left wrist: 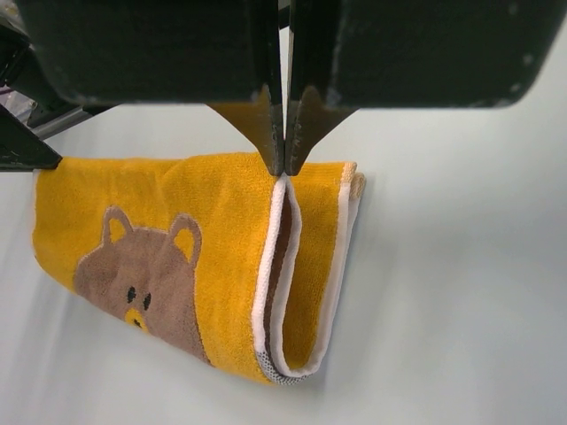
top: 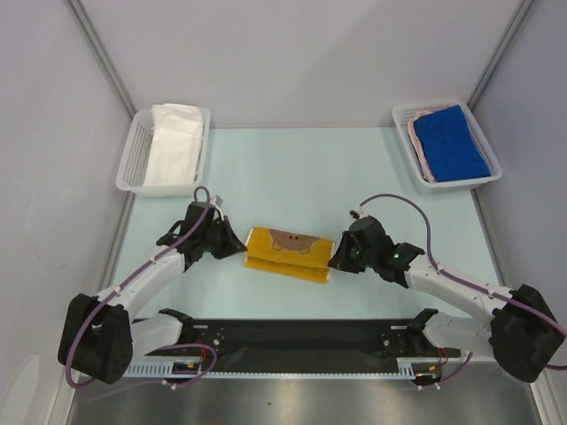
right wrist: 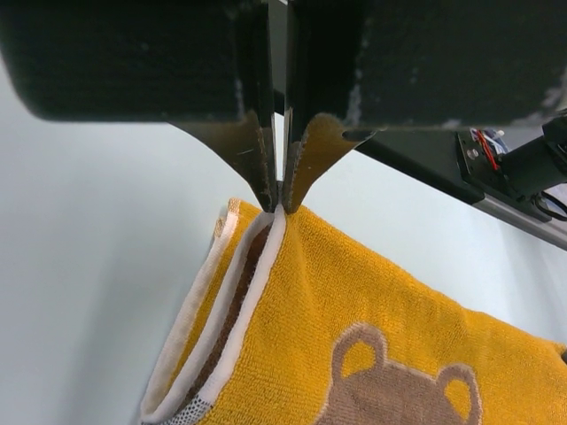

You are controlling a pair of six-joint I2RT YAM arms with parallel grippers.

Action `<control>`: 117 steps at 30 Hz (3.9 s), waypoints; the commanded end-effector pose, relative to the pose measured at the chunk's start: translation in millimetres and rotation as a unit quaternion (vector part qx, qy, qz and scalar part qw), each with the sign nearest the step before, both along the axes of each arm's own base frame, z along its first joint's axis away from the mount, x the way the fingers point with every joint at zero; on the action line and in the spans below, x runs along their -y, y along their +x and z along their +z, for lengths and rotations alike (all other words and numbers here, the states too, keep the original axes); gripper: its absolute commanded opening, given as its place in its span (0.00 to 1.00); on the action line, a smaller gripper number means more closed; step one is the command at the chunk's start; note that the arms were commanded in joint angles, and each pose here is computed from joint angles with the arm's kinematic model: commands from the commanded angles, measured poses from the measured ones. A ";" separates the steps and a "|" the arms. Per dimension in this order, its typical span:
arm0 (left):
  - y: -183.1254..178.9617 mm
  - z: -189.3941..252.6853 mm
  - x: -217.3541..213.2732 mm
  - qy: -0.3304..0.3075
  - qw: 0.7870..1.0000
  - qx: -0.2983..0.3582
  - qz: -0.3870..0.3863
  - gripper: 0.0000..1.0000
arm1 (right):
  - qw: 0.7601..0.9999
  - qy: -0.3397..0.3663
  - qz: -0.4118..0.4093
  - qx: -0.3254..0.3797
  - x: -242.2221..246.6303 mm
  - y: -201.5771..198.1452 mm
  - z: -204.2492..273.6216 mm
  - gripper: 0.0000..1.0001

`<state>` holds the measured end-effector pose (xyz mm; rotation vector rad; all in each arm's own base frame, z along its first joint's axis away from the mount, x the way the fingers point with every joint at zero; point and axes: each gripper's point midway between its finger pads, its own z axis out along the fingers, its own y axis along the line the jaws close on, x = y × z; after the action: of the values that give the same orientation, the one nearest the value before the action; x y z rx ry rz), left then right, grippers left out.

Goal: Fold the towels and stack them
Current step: Fold the towel, then smooth out wrinkles on the folded towel

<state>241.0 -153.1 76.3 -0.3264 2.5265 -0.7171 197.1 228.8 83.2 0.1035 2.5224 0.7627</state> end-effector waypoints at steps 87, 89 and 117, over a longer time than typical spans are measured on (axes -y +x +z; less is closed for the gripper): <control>12.2 -5.0 -13.1 0.041 0.999 -0.004 0.010 0.37 | 1.000 0.008 0.009 -0.017 -4.1 -37.7 -20.8 0.33; 16.9 7.2 -19.6 0.066 0.998 0.016 -0.002 0.41 | 1.000 -0.001 0.003 -0.012 5.7 -35.2 -14.5 0.32; -26.5 -52.8 56.5 -0.022 0.989 -0.068 -0.131 0.40 | 0.989 0.111 0.049 -0.078 -40.7 -39.8 -65.5 0.23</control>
<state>200.0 -212.5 25.0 -0.0067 2.7678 -0.9192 167.2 281.9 25.1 0.0749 2.5860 1.1148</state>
